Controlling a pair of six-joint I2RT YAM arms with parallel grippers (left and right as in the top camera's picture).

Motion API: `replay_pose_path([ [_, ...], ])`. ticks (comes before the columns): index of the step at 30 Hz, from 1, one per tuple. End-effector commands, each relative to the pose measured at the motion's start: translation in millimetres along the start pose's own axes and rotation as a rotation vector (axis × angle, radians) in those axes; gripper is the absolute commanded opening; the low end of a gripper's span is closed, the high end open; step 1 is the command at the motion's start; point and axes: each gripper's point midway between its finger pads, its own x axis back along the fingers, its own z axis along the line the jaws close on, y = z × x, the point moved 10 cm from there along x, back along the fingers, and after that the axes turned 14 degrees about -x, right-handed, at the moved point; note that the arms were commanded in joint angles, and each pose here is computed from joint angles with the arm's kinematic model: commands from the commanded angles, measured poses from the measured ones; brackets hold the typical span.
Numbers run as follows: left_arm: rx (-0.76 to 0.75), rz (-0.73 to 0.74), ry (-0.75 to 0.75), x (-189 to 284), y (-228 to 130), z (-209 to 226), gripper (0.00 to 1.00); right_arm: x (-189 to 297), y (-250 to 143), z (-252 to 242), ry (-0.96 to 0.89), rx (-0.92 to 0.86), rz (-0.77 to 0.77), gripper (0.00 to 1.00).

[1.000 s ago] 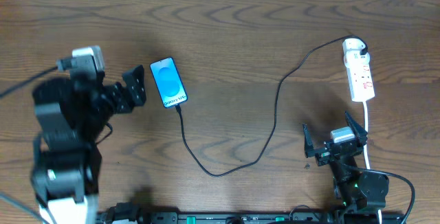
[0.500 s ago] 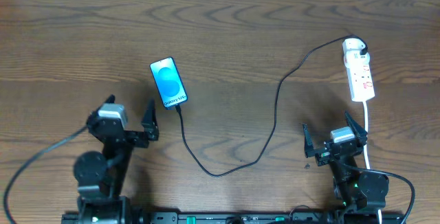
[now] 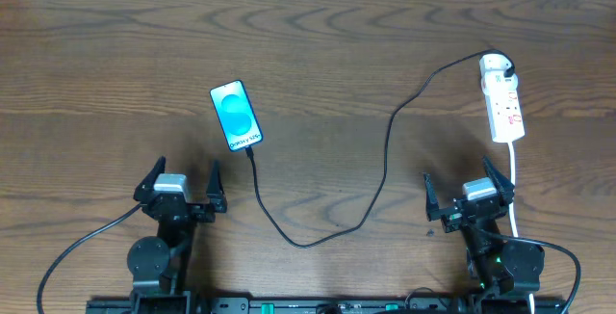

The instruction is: Plug charger to phone and switch on socket

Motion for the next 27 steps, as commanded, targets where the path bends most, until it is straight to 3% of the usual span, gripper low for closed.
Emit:
replay_pose_path([
  [1, -0.025, 0.007, 0.007, 2, -2, 0, 0.94, 0, -1, 1, 0.005, 0.003, -0.001, 0.99],
  [5, -0.02, 0.078, 0.002, 2, -12, -2, 0.94, 0, -1, 1, 0.005, 0.003, -0.001, 0.99],
  [27, -0.021, 0.08, 0.002, 2, -13, -2, 0.94, 0, -1, 1, 0.005, 0.003, -0.001, 0.99],
])
